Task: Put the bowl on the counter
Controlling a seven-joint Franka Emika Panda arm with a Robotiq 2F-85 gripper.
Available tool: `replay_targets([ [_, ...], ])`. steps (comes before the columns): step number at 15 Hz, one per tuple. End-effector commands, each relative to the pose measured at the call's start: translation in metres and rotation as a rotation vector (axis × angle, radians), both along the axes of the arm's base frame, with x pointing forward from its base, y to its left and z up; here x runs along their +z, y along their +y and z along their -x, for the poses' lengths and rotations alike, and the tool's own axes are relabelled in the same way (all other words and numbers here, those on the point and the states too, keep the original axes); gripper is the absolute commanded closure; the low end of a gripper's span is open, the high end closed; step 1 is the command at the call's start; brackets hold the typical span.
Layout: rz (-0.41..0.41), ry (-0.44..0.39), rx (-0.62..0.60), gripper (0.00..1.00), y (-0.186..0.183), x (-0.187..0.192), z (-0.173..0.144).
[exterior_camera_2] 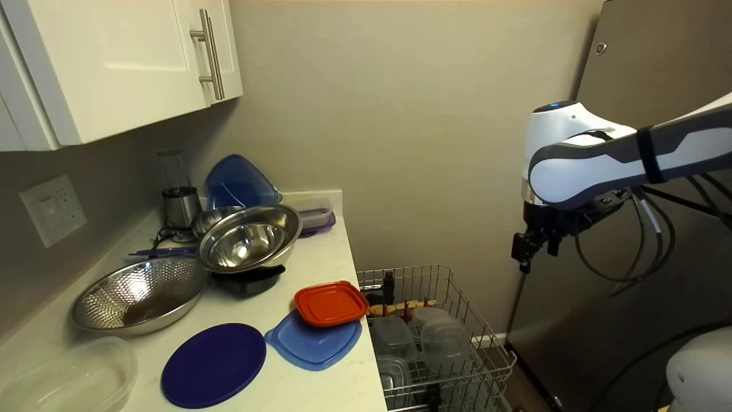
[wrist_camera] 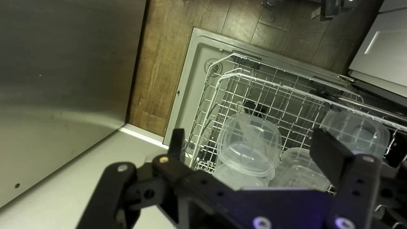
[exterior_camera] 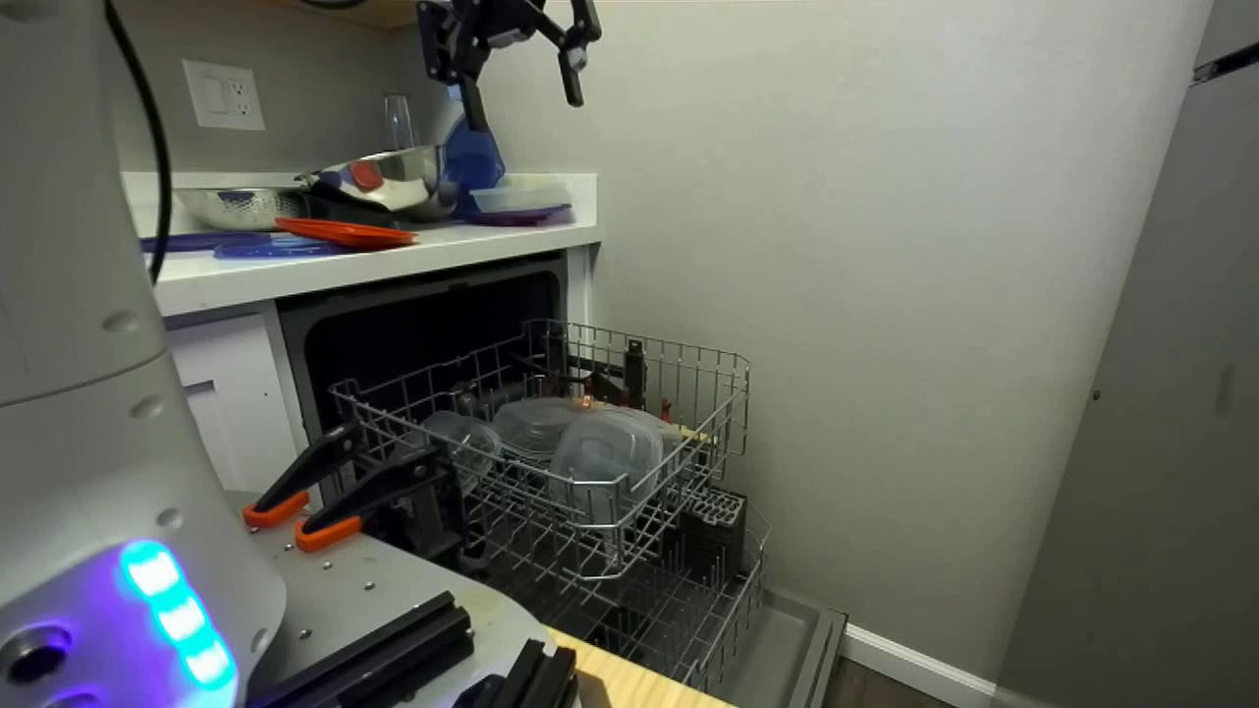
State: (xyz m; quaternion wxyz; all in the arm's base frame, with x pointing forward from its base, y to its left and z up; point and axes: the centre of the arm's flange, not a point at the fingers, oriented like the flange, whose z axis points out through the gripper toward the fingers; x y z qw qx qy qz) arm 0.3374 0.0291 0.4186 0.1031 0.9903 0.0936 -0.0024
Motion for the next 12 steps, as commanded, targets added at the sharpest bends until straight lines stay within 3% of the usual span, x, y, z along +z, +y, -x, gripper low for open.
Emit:
replay_targets([
  [1,0.000,0.000,0.000,0.00,0.000,0.000,0.000],
  [3,0.000,0.000,0.000,0.00,0.000,0.000,0.000],
  [9,0.070,-0.106,0.136,0.00,0.041,0.064,-0.060],
  [12,0.076,-0.142,0.185,0.00,0.056,0.078,-0.081],
])
